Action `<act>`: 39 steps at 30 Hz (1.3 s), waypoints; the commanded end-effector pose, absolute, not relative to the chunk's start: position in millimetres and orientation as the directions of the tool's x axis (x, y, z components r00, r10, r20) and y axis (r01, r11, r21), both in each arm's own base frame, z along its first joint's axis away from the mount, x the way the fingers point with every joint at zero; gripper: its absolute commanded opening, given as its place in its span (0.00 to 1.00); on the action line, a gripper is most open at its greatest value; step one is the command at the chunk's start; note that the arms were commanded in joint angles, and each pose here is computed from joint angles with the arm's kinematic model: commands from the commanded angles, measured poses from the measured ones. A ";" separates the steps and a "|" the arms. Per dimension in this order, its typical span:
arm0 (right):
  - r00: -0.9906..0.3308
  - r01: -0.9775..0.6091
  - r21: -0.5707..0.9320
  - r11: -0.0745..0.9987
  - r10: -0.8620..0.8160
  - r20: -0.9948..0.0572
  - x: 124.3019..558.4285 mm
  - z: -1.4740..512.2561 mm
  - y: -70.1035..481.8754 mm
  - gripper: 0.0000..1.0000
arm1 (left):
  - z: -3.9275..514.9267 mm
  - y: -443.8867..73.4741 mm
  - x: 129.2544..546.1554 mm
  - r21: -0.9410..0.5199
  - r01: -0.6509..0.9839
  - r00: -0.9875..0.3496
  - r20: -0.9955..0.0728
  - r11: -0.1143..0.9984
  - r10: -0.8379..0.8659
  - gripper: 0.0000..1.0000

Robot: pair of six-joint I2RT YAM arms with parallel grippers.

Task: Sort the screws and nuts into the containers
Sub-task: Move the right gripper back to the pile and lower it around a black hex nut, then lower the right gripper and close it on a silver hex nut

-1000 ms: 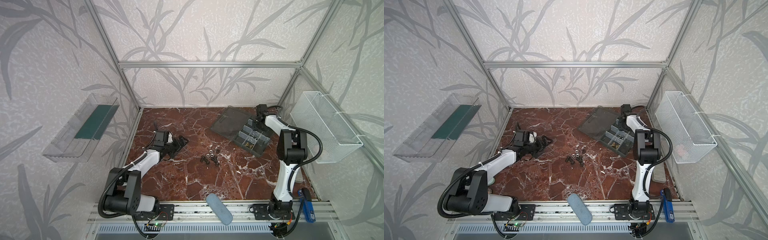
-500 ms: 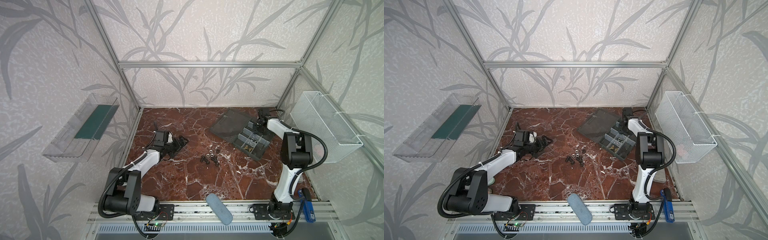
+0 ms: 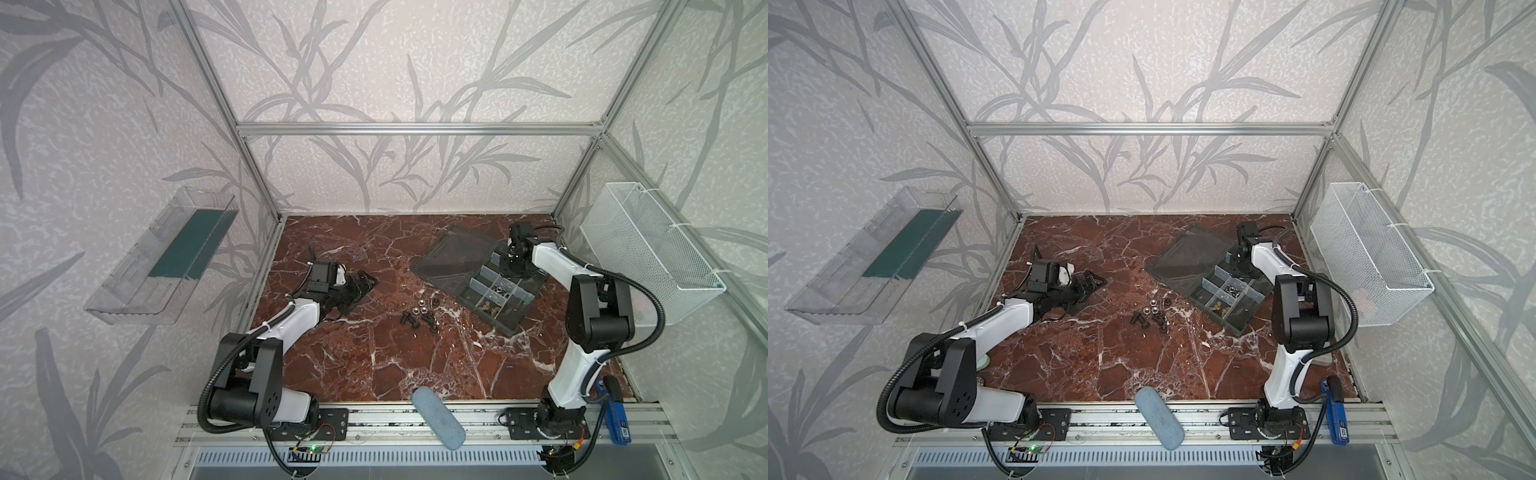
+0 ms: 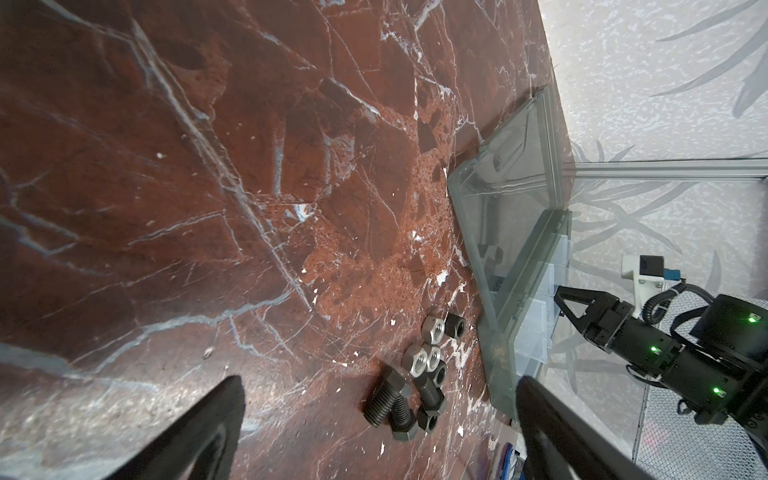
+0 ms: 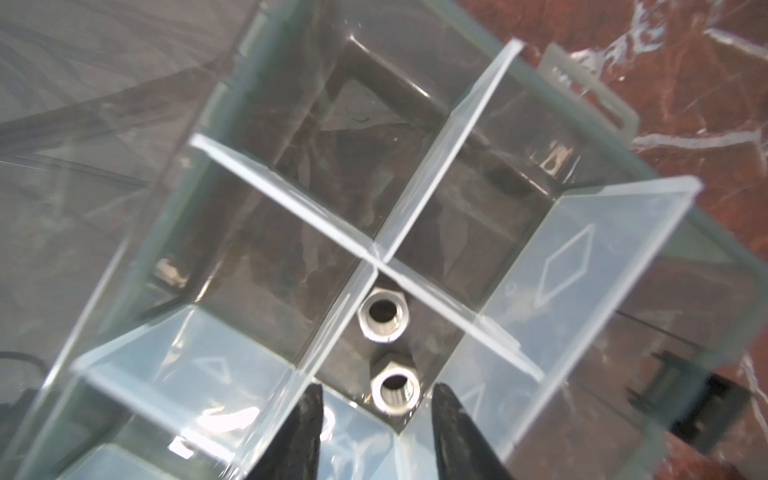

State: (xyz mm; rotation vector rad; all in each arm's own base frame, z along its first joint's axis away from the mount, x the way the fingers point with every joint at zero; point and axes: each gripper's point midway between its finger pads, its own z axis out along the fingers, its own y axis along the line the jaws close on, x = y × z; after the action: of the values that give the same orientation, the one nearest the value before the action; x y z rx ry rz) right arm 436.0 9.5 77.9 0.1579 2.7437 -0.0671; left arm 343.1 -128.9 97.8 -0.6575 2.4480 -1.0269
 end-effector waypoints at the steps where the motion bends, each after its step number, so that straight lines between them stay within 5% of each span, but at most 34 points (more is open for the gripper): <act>1: -0.865 0.066 0.016 0.998 0.065 -0.498 456.0 134.0 21.1 0.48 | 97.7 -128.0 338.9 -0.742 -0.256 -0.810 -0.185 0.620 -0.557 0.99; 10: -0.777 -0.294 0.050 0.954 -0.208 -0.594 431.6 187.0 119.8 0.51 | 101.0 -127.3 341.4 -0.742 -0.257 -0.805 -0.190 0.619 -0.562 0.99; 15: -0.789 -0.419 0.111 0.901 -0.301 -0.536 395.2 175.1 185.8 0.51 | 102.2 -127.4 341.0 -0.750 -0.255 -0.804 -0.186 0.610 -0.565 1.00; 23: -0.841 -0.447 0.171 0.878 -0.347 -0.415 365.0 126.2 258.8 0.51 | 106.4 -121.7 339.6 -0.769 -0.255 -0.792 -0.182 0.586 -0.583 1.00; 39: -0.895 -0.422 0.241 0.874 -0.359 -0.264 341.7 61.8 314.5 0.48 | 98.8 -116.3 337.1 -0.765 -0.273 -0.790 -0.168 0.583 -0.590 0.99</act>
State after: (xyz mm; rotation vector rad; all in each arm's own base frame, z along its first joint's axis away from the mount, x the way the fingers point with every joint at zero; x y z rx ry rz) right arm 344.2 306.5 64.0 -0.6111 2.8135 0.4133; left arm 339.1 -117.2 98.9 -0.6981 2.4159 -1.0561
